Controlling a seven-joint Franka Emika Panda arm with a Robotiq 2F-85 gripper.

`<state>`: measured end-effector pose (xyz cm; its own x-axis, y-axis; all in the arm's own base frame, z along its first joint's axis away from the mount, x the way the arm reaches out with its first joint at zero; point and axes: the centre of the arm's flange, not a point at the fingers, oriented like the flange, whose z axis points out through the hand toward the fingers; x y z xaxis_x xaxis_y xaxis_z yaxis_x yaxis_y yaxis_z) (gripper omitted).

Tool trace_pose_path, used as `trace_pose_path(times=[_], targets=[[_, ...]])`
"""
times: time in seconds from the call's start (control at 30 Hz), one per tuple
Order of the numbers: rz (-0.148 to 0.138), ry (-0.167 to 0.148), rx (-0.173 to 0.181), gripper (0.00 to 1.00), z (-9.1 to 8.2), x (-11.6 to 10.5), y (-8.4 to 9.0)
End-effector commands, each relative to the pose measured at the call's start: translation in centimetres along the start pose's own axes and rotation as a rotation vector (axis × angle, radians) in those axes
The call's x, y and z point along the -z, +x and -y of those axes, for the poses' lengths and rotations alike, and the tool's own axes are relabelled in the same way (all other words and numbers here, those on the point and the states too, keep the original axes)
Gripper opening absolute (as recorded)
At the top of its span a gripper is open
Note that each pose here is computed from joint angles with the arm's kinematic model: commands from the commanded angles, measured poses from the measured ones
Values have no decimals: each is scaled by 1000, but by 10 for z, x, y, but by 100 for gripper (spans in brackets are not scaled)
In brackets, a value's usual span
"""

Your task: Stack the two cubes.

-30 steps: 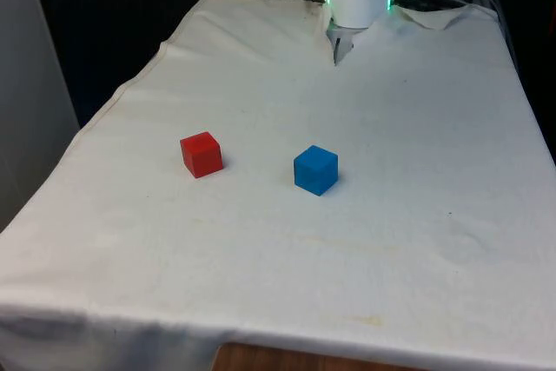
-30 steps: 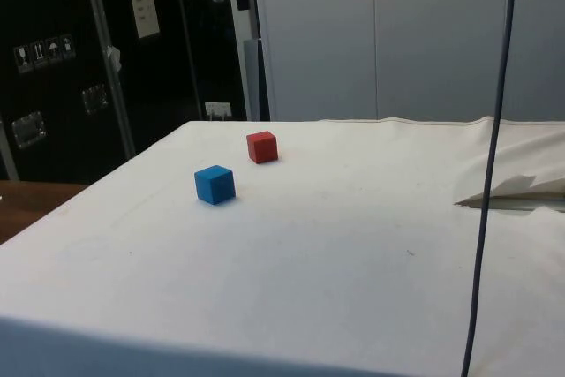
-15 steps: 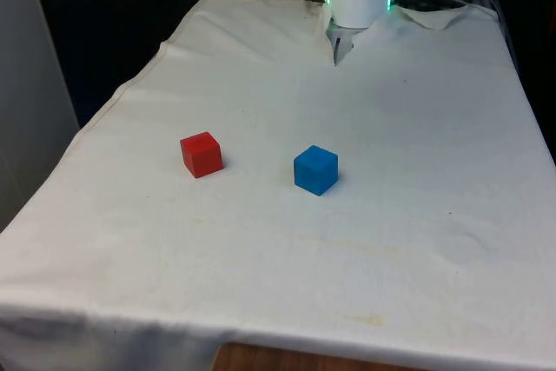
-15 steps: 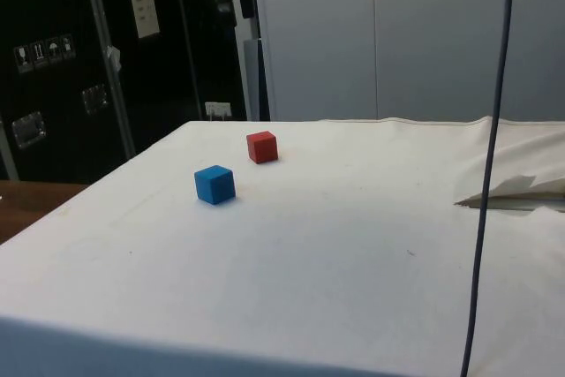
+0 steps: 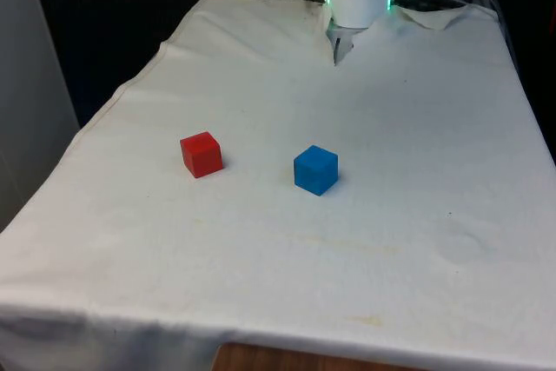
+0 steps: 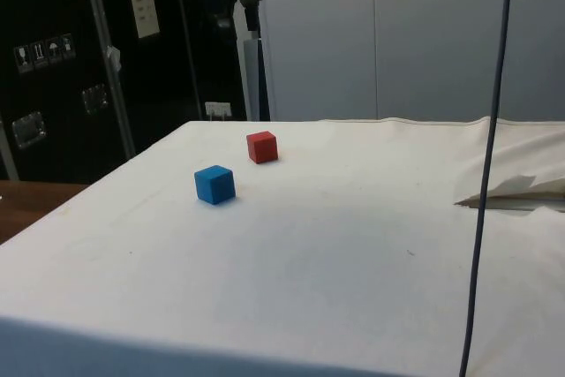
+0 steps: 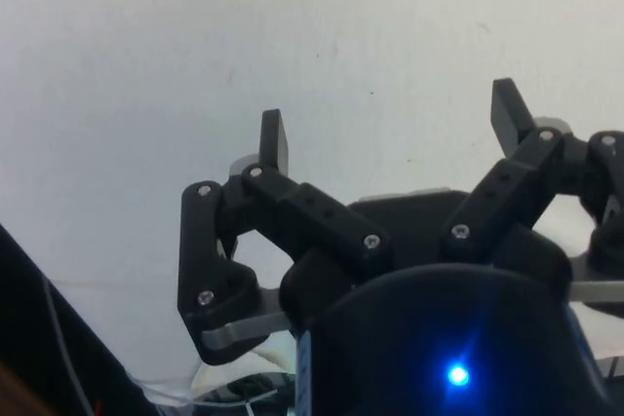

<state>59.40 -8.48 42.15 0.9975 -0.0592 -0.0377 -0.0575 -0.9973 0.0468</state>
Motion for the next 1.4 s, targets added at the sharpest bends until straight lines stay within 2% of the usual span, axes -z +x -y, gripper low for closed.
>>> trace_pose_path(times=[0.0,0.1,0.17,0.2,0.23,0.47,0.73,0.77,0.8,0.87,1.03,1.07,1.13,1.33,1.37], targets=[[-7,-6,-18,100,-1,-3,1],[-5,-3,-37,100,-4,-7,2],[-8,1,-39,100,-5,-8,2],[0,-2,-35,100,-3,-8,2],[-8,0,-40,100,-5,-7,2],[5,-2,-38,100,-5,-11,1],[-1,-2,-102,100,-5,-30,5],[4,-5,-89,100,-5,-27,4],[-1,-2,-115,100,-5,-34,5],[-1,-2,-121,100,-5,-36,6],[-6,-4,-162,100,-4,-48,9],[3,-9,-152,100,-4,-47,9],[-8,-6,-181,100,-4,-54,11],[-16,-10,-218,100,-3,-62,13],[-7,-15,-210,100,-3,-61,12]])
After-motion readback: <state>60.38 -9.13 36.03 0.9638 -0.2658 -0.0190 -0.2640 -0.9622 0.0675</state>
